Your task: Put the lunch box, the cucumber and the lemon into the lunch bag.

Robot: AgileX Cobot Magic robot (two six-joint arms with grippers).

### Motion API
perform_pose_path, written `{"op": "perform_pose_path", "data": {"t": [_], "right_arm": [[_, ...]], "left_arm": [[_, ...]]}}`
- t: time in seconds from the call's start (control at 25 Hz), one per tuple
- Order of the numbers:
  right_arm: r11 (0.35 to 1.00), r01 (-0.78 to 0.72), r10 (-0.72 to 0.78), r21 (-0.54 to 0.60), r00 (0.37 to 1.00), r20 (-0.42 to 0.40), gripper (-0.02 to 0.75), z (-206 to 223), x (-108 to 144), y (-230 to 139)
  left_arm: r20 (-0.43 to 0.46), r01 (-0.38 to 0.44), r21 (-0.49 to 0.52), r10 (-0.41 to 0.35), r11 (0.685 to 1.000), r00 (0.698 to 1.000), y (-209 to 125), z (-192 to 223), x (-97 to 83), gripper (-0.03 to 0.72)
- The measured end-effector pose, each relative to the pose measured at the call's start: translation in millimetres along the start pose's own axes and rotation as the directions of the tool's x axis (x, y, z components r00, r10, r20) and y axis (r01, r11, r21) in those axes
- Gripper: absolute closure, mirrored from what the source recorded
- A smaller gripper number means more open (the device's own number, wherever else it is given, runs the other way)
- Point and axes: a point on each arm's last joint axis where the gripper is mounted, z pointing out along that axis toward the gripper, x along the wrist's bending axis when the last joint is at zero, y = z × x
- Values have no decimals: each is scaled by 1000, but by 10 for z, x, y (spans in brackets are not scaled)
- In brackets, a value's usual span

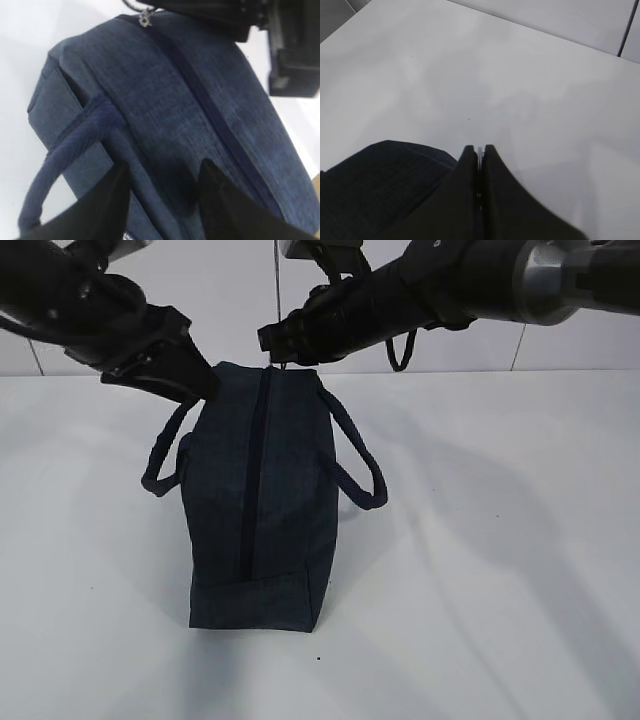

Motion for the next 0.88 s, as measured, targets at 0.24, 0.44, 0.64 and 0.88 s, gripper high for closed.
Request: {"op": "perform_pose_path", "data": {"t": [0.24,0.44,0.64,0.88], "right_arm": [[1000,1,-1,-2,1000,-1,738,-4,3,11],[1000,7,-7,-8,1000,-1,738,-11,6,31],[1000,9,-9,-9,1000,-1,738,-11,6,33],[1000,14,-14,-10,1000,1,738,-15,-6,33]], "left_arm": [[6,75,37,-76,996,997,133,233,132,379],[23,128,89,-130,988,991,81,379,196,384],[38,134,101,-138,986,990,71,416,167,561],[50,124,123,-130,985,990,64,421,150,692]]}}
